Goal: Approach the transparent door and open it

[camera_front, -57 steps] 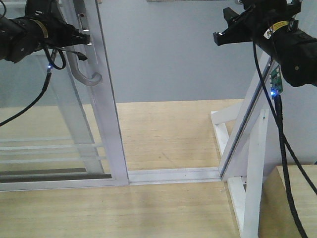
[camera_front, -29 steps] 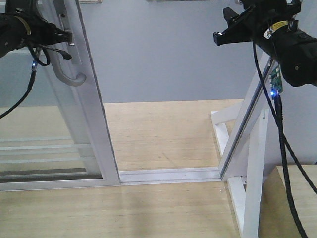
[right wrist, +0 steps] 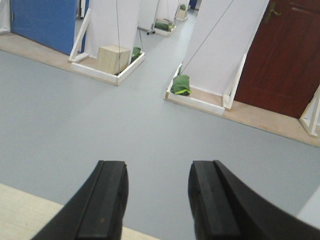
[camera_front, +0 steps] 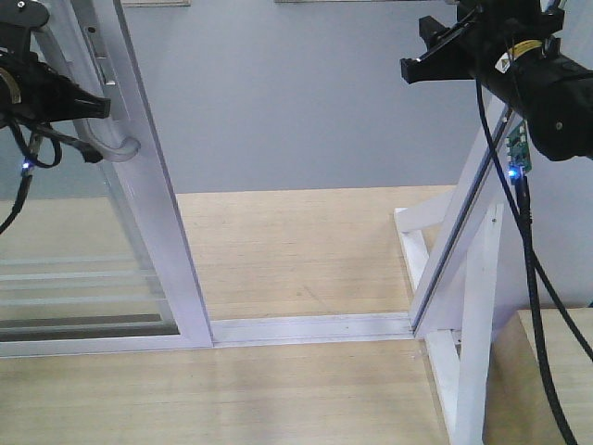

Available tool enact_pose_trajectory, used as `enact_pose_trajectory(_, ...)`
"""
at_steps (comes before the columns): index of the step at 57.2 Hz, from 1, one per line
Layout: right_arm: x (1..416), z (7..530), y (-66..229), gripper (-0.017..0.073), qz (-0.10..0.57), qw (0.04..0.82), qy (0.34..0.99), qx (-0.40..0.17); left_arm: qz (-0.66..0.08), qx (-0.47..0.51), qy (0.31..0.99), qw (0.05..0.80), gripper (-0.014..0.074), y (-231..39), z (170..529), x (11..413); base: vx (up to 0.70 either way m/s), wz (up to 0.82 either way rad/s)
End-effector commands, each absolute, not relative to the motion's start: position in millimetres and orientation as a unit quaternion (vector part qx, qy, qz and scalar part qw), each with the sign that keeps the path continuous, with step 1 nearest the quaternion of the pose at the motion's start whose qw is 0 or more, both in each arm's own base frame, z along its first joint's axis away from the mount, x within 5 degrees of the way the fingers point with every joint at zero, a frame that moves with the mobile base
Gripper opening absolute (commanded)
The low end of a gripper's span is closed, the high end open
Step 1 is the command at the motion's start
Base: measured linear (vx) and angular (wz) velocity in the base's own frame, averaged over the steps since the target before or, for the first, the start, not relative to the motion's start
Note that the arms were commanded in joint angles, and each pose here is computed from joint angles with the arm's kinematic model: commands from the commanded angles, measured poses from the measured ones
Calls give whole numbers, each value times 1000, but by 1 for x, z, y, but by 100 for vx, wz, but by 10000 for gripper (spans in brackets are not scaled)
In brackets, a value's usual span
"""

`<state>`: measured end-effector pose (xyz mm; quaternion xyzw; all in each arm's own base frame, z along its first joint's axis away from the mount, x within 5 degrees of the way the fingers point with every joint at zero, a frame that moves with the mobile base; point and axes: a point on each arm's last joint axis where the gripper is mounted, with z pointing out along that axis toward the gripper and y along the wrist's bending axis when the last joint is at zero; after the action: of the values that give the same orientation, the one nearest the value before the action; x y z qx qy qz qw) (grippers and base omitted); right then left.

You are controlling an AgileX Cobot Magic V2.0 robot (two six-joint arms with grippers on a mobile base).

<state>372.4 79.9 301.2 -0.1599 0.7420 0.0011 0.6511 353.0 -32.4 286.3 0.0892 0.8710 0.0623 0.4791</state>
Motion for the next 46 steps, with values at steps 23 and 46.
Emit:
enact_pose_trajectory(23,322,368,68,232,4,638,755,-154,22,114,810,574,239,-32,313,265,0,0)
enact_pose_trajectory(46,247,414,53,-8,22,653,744,-137,26,108,787,607,-9,-21,309,187,0,0)
